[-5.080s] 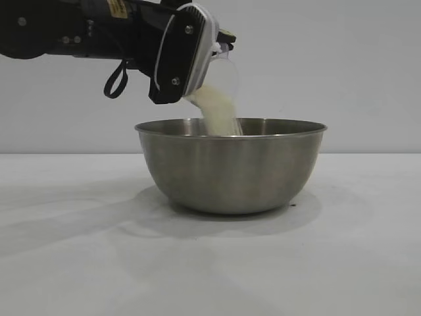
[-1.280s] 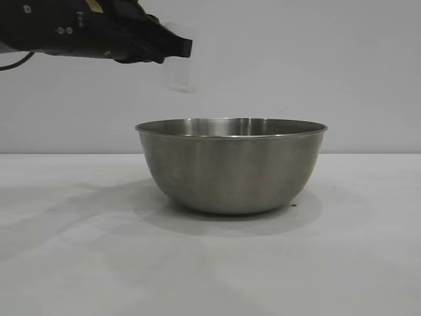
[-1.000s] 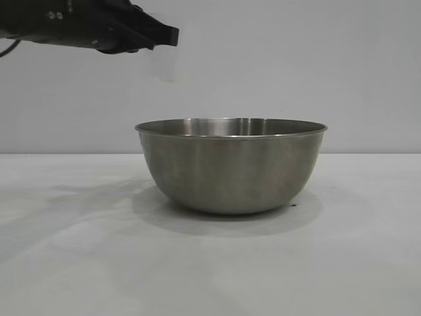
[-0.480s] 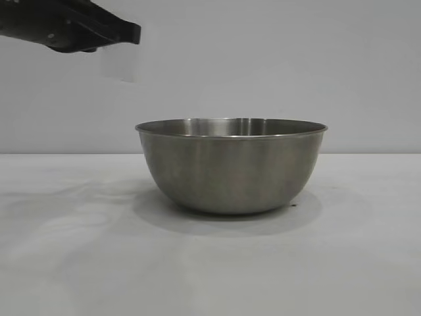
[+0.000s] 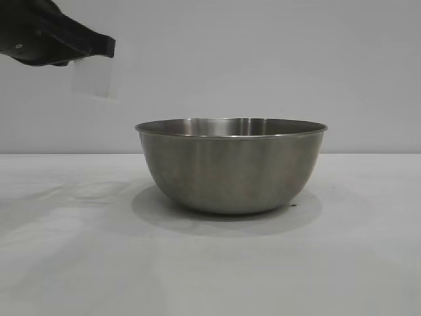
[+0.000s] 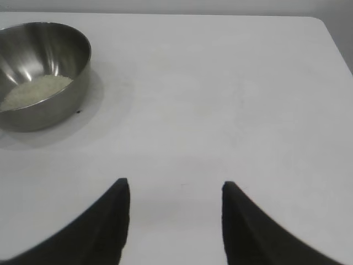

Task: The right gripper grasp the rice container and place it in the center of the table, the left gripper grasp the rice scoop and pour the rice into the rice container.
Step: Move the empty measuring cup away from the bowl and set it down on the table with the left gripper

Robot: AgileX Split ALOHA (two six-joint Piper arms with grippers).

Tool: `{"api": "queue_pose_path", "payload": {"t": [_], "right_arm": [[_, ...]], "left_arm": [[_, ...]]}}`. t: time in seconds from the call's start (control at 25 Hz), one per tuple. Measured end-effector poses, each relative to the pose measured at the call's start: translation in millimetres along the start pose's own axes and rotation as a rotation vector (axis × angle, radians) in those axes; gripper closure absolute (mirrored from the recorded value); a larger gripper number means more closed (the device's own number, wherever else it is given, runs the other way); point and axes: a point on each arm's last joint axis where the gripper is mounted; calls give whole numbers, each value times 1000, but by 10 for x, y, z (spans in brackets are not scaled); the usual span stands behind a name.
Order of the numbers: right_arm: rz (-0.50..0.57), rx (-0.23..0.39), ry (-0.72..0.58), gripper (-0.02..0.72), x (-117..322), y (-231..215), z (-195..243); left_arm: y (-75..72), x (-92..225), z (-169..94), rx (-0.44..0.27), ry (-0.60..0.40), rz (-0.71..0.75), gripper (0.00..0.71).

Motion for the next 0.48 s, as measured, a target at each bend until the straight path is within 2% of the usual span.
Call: {"api": "queue_pose_path", "payload": {"t": [0.48], "right_arm": [[0,0,0,325,0,0,0]], "left_arm": [[-44,400,-74,6,132,-55,710]]}}
Point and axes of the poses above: a point on each arm's last joint axis where the gripper is mounted, z pointing out along that axis toward the gripper, y along the wrist's bending axis when the last joint is at zero, x = y × z, and after that the axes turned 5 degrees about z, right-handed
